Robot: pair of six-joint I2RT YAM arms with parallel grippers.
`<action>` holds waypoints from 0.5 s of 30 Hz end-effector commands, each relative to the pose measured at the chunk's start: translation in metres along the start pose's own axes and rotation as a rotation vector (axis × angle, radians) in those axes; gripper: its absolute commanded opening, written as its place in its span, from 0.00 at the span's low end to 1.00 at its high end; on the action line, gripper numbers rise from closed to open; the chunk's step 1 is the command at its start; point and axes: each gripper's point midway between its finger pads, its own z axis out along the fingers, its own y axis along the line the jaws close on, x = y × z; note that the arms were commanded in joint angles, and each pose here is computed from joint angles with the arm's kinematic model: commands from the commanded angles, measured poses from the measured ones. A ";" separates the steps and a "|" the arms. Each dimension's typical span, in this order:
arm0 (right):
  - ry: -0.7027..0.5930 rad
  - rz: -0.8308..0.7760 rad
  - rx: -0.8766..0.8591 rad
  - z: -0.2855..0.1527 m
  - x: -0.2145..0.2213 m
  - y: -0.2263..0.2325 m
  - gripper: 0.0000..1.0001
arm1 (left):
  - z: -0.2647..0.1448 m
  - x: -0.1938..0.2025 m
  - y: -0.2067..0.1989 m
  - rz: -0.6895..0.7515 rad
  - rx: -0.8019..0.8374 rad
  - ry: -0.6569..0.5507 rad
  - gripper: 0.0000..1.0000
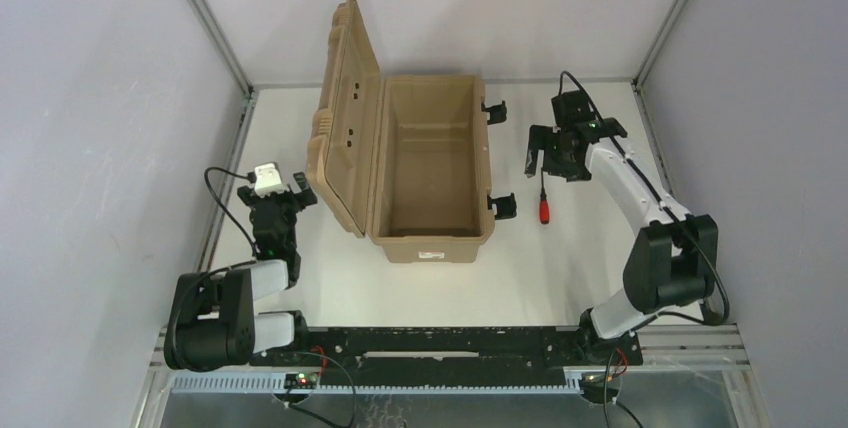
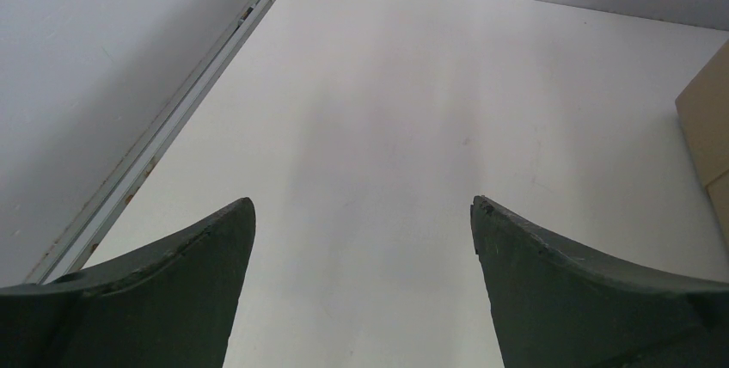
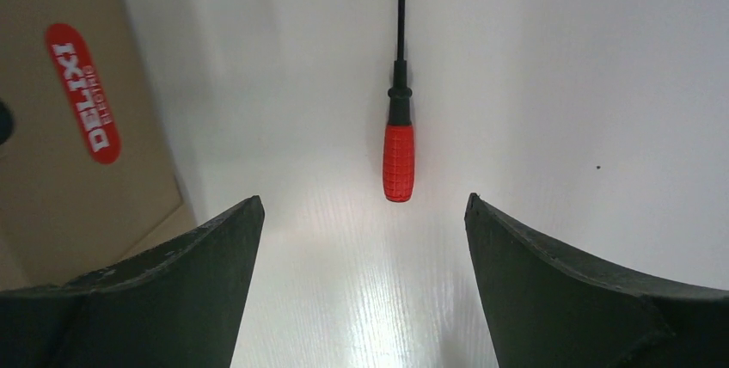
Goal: Put the screwdriver in the bin
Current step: Pick up the screwdriver from the center of the board.
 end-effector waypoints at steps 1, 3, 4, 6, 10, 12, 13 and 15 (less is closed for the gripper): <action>0.040 0.031 0.037 0.015 0.003 -0.006 0.94 | 0.002 -0.011 0.001 0.007 -0.002 -0.038 1.00; 0.073 0.033 0.046 0.027 0.010 -0.008 0.93 | 0.002 -0.011 0.001 0.007 -0.001 -0.038 1.00; 0.080 0.034 0.050 0.031 0.012 -0.008 0.92 | 0.002 -0.010 0.001 0.007 -0.002 -0.037 1.00; 0.109 0.035 0.054 0.041 0.018 -0.009 0.90 | 0.002 -0.011 0.001 0.008 -0.001 -0.037 1.00; 0.151 0.037 0.071 0.059 0.028 -0.013 0.88 | 0.002 -0.010 0.001 0.007 -0.002 -0.037 1.00; 0.172 0.037 0.075 0.067 0.034 -0.014 0.86 | 0.002 -0.011 0.001 0.008 -0.003 -0.037 1.00; 0.185 0.037 0.079 0.072 0.038 -0.015 0.85 | 0.002 -0.011 0.001 0.007 -0.002 -0.037 1.00; 0.200 0.040 0.085 0.079 0.042 -0.017 0.82 | 0.002 -0.010 0.001 0.007 -0.002 -0.037 1.00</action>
